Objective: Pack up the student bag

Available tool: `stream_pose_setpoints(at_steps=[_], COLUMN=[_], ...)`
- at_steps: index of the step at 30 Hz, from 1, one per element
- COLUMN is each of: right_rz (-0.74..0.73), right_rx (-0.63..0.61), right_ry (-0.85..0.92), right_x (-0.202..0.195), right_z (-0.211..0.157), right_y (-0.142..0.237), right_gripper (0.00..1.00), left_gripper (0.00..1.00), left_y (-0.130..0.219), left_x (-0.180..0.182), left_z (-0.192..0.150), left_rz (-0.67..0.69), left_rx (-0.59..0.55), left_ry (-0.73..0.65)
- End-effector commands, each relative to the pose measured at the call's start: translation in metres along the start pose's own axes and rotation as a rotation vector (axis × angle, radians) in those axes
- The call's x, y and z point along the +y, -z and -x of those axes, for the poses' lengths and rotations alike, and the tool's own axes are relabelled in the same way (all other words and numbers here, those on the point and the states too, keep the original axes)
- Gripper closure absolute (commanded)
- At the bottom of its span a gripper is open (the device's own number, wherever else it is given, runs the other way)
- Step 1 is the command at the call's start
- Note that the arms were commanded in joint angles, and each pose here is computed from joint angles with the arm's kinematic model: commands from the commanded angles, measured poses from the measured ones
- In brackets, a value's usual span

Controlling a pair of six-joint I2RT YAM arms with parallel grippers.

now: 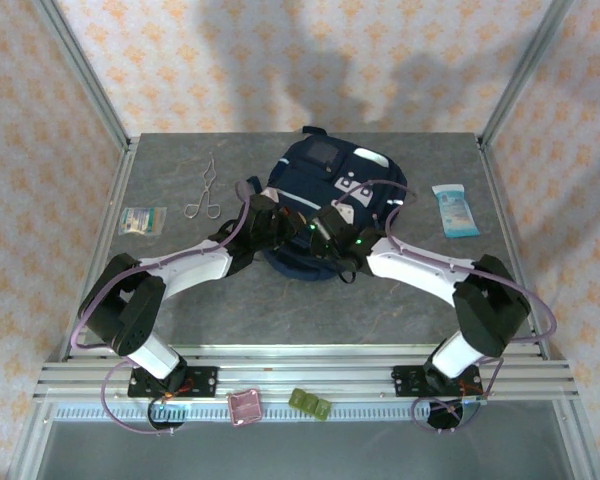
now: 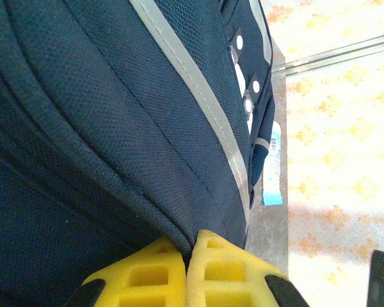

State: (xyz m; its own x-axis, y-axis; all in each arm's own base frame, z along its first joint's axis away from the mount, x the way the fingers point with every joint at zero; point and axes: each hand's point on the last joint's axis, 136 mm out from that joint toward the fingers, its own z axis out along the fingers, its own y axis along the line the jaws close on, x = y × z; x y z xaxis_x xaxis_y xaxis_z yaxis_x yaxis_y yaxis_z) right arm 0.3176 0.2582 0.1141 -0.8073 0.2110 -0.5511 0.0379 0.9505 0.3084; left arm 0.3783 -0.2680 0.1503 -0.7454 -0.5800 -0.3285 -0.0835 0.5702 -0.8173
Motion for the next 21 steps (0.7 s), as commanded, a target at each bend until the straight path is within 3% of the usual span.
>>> stream_pose_setpoints(at_steps=[1, 5, 9, 14, 21], right_rz=[-0.031, -0.050, -0.032, -0.064, -0.075], right_rx=[-0.035, -0.033, -0.014, -0.023, 0.009], right_ry=[0.031, 0.066, 0.093, 0.094, 0.065], right_x=[0.002, 0.006, 0.016, 0.008, -0.008], right_z=[0.011, 0.014, 0.014, 0.016, 0.009], right_y=[-0.006, -0.017, -0.023, -0.022, -0.026], right_gripper=[0.67, 0.67, 0.87, 0.99, 1.00], left_gripper=[1.00, 1.00, 1.00, 1.00, 1.00], left_y=[0.021, 0.021, 0.020, 0.020, 0.022], left_x=[-0.084, -0.089, -0.088, -0.085, -0.075], left_z=[0.015, 0.013, 0.012, 0.011, 0.015], left_rz=[-0.252, -0.266, -0.263, -0.260, -0.220], left_rx=[-0.034, -0.026, -0.024, -0.026, -0.060], left_ry=[-0.042, -0.043, -0.042, -0.040, -0.057])
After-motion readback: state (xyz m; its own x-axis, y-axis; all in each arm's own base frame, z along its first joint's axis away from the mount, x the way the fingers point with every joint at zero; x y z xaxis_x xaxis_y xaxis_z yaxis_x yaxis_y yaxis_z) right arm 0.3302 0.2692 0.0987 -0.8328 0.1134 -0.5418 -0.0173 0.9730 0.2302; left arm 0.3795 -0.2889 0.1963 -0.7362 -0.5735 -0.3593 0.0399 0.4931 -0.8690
